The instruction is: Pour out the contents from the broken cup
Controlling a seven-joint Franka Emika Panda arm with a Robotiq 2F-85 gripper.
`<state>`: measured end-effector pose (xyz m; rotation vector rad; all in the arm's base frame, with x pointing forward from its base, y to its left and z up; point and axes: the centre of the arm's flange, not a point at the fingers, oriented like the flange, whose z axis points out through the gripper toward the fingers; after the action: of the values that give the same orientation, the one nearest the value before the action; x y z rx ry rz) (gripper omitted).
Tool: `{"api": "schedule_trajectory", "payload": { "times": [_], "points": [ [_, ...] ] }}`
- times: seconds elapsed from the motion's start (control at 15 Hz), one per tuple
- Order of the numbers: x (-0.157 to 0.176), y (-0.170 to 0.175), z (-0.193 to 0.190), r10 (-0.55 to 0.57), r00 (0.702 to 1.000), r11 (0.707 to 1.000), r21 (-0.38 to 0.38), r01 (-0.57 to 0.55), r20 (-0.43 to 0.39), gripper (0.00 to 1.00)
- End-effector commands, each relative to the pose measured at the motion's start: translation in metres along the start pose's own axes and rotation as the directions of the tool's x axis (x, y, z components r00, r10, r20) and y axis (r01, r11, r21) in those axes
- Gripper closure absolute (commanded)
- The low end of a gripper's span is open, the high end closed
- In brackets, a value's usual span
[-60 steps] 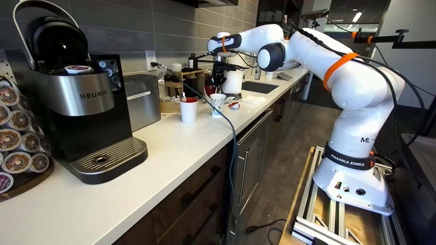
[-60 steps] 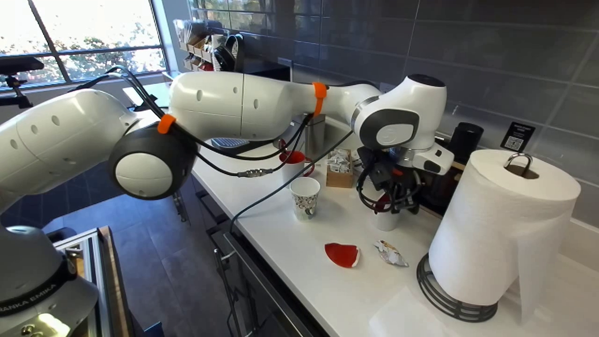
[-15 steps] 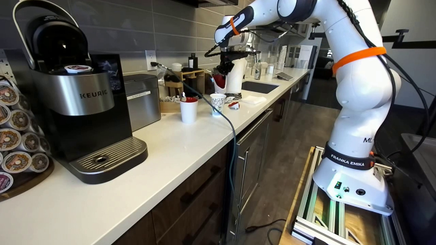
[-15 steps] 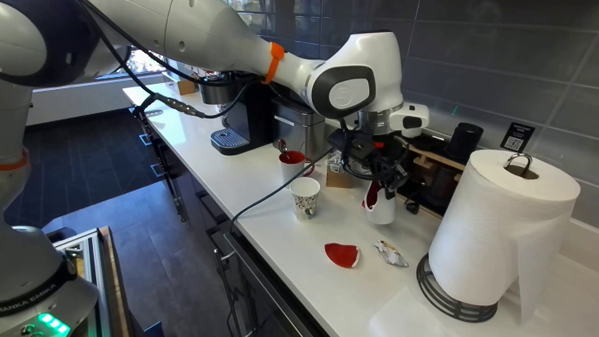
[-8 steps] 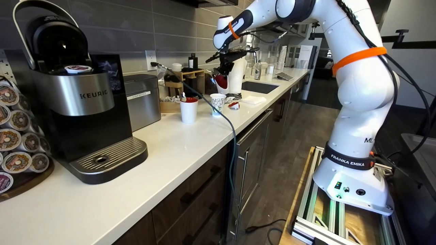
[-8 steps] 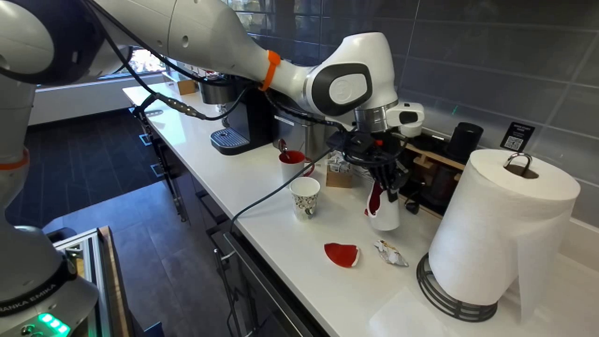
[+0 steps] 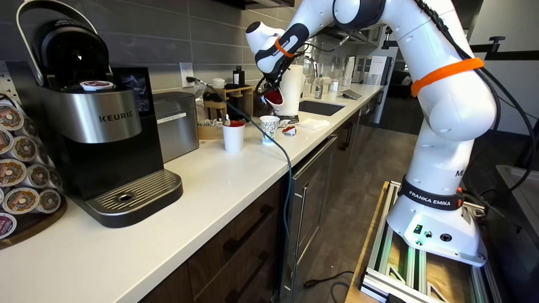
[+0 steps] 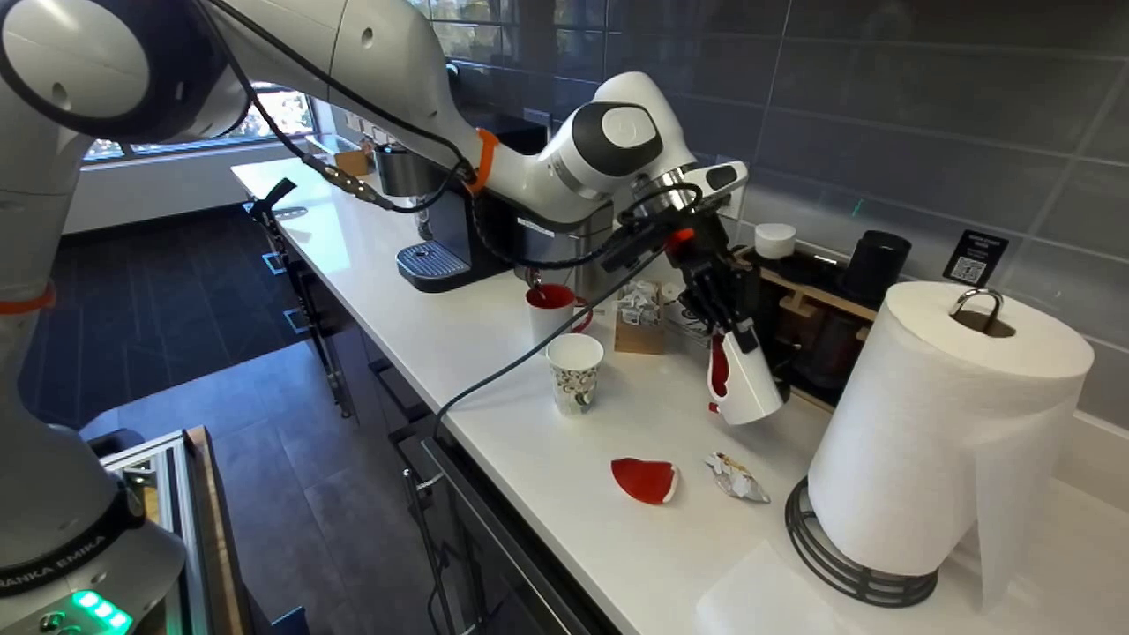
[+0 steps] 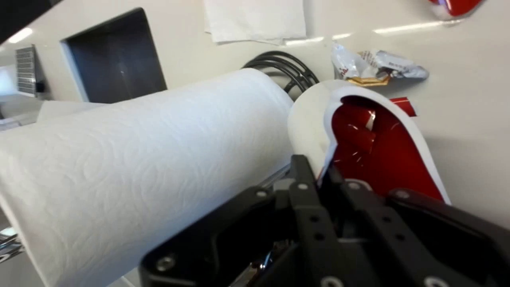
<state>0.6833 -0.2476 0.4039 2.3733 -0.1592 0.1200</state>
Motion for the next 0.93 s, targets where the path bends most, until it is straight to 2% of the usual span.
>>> {"api": "schedule_trajectory", "payload": {
  "times": [0.0, 0.33, 0.53, 0.87],
  "points": [
    [-0.004, -0.012, -0.009, -0.025, 0.995, 0.984, -0.172, 0.041, 0.094, 0.97],
    [-0.007, -0.028, -0.012, -0.045, 0.969, 0.921, -0.366, 0.134, 0.244, 0.97],
    [-0.001, -0.041, -0.011, -0.066, 0.948, 0.875, -0.439, 0.205, 0.310, 0.97],
    [0.011, -0.064, -0.003, -0.098, 0.895, 0.777, -0.529, 0.342, 0.434, 0.97]
  ]
}}
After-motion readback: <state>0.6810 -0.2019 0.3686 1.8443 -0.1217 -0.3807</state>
